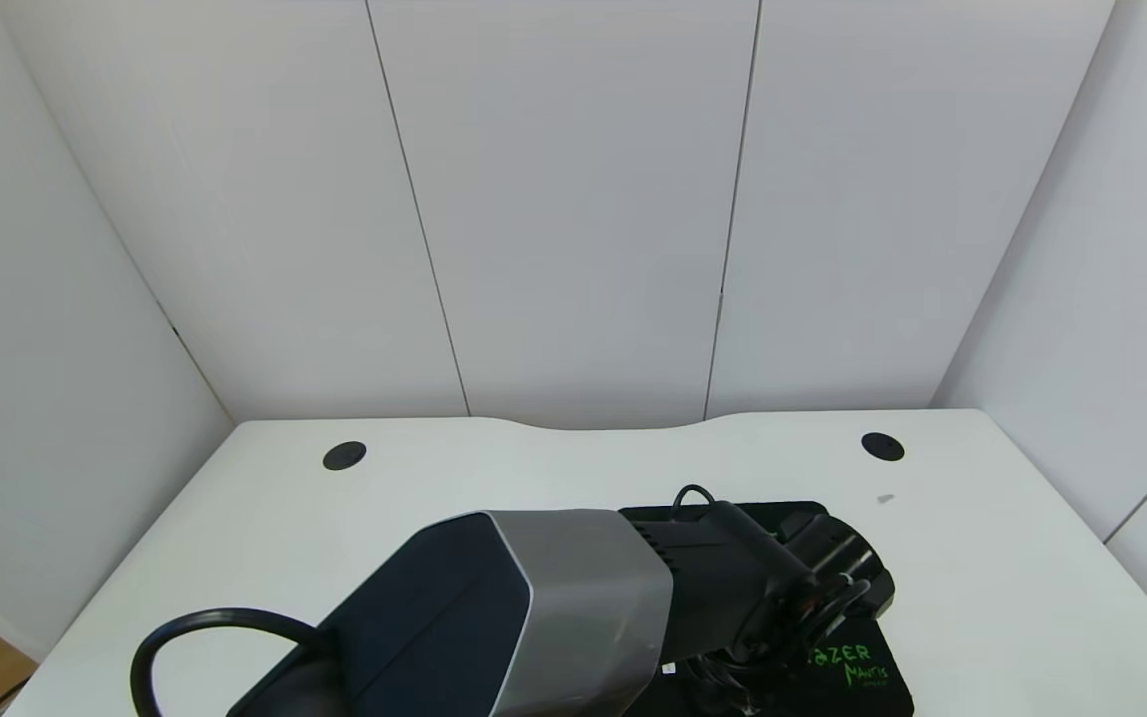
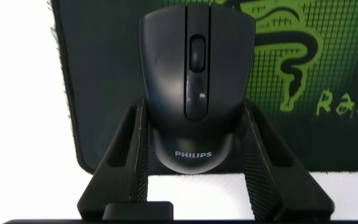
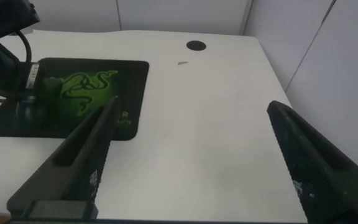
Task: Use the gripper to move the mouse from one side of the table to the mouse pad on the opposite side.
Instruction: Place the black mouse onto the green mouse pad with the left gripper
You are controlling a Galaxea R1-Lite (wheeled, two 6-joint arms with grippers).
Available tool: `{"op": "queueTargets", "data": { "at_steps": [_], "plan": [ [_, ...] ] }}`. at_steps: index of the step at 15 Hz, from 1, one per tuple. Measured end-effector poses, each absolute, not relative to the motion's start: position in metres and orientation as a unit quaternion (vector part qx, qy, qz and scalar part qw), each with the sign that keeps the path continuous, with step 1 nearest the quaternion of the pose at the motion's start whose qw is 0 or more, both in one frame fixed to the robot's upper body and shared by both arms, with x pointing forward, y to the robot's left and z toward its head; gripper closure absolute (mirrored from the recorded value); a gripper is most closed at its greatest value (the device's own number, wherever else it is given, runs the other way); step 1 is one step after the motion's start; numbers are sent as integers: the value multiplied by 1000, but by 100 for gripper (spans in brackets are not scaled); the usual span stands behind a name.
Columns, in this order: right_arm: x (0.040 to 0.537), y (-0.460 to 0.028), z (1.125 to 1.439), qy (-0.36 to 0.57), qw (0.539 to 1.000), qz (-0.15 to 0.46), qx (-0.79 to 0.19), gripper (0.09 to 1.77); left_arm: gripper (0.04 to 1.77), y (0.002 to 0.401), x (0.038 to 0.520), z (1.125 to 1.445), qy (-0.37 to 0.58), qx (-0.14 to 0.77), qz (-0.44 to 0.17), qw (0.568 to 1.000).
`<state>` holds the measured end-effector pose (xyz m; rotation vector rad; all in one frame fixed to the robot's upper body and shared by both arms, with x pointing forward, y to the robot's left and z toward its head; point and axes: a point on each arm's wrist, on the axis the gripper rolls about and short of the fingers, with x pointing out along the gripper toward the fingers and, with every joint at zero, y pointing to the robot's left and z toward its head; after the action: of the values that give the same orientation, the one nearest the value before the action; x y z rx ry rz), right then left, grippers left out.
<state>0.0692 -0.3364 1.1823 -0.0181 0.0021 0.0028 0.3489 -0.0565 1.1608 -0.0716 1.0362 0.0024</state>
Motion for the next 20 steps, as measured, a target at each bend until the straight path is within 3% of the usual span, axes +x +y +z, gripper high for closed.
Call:
{"op": "queueTargets", "data": {
  "at_steps": [10, 16, 20],
  "plan": [
    [69, -336, 1182, 1, 1000, 1, -9, 15, 92, -56, 353, 1152, 489, -24, 13, 872],
    [69, -336, 1182, 1, 1000, 1, -9, 15, 50, -55, 353, 1151, 489, -22, 13, 872],
    [69, -336, 1182, 1, 1000, 1, -9, 15, 34, -55, 353, 1152, 486, -22, 14, 873]
  ]
}}
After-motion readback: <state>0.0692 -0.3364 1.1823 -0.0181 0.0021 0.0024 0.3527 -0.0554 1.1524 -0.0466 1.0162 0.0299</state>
